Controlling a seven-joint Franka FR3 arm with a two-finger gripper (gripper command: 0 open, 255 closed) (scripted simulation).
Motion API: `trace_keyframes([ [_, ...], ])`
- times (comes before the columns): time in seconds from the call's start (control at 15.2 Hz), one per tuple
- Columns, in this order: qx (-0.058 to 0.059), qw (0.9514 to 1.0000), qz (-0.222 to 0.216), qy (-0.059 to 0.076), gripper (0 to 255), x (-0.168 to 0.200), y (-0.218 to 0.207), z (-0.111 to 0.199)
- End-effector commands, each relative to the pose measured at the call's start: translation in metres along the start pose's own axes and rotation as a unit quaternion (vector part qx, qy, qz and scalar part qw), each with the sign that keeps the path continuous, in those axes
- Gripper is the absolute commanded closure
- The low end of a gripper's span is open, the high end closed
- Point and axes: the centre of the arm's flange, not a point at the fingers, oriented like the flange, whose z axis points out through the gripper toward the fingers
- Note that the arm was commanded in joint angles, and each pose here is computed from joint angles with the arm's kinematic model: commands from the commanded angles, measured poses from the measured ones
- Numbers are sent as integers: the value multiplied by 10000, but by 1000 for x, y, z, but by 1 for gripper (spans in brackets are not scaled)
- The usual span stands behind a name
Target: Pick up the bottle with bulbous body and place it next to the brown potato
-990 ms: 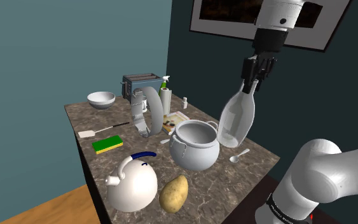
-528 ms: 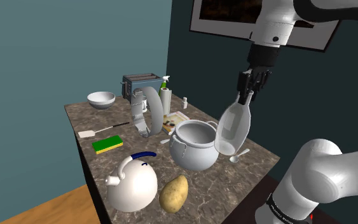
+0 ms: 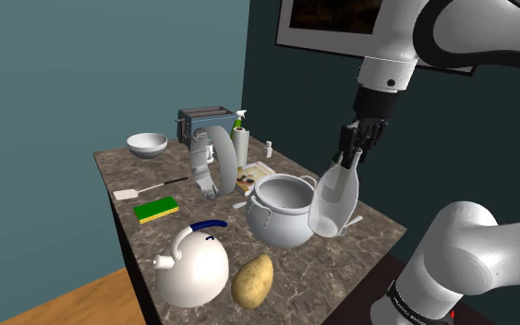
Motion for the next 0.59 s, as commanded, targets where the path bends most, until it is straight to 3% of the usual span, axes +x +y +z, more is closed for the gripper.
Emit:
trace_keyframes([
  [0.0, 1, 10000, 0, 4, 255, 1, 0, 11],
  [0.53, 1, 10000, 0, 4, 255, 0, -1, 53],
])
